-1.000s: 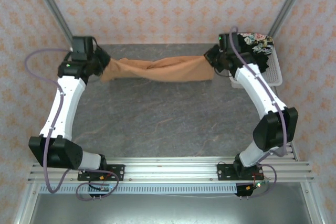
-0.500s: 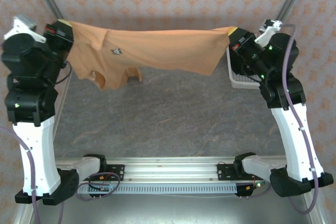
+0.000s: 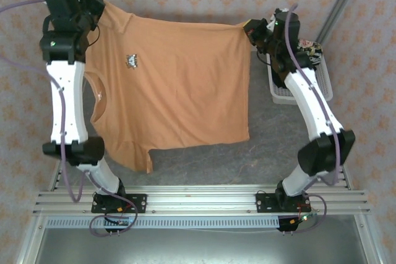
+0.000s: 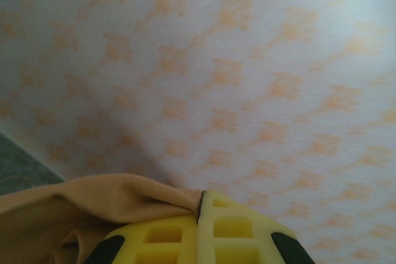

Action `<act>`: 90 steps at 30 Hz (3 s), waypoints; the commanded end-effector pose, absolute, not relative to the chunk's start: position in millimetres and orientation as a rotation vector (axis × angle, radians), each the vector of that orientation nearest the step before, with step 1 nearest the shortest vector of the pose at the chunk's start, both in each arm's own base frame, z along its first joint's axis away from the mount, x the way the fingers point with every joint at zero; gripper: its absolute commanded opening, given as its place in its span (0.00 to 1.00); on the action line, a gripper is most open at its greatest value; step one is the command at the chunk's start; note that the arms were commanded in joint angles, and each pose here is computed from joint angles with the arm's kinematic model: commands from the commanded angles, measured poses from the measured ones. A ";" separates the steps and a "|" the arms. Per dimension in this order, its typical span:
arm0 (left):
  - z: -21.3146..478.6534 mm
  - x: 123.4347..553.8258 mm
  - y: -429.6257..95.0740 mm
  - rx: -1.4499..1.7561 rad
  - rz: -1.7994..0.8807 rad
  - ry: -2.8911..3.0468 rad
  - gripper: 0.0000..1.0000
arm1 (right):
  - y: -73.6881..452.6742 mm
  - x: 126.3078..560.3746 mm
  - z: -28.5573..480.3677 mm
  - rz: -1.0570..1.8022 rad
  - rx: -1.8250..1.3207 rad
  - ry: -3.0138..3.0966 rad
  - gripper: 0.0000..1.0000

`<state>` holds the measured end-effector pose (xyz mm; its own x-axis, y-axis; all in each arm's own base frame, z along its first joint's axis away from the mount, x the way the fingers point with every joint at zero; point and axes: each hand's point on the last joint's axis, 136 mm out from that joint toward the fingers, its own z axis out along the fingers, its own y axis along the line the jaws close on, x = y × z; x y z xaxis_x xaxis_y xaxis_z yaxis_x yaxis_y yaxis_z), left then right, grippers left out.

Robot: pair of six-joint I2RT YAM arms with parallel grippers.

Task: Fold and stack the t-shirts

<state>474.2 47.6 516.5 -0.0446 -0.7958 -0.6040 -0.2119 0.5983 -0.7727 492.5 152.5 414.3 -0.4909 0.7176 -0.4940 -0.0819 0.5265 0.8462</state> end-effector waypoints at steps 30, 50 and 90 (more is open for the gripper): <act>131.1 309.6 -68.2 -1.129 -0.609 2.456 0.00 | 104.7 440.9 156.4 0.755 0.856 2.370 0.00; 27.6 193.8 -64.1 -1.458 -0.314 2.673 0.00 | 72.4 256.1 37.8 0.175 1.079 2.770 0.00; 73.9 259.7 -26.3 -1.548 -0.204 2.596 0.42 | 104.8 304.0 92.1 0.361 0.663 2.695 0.35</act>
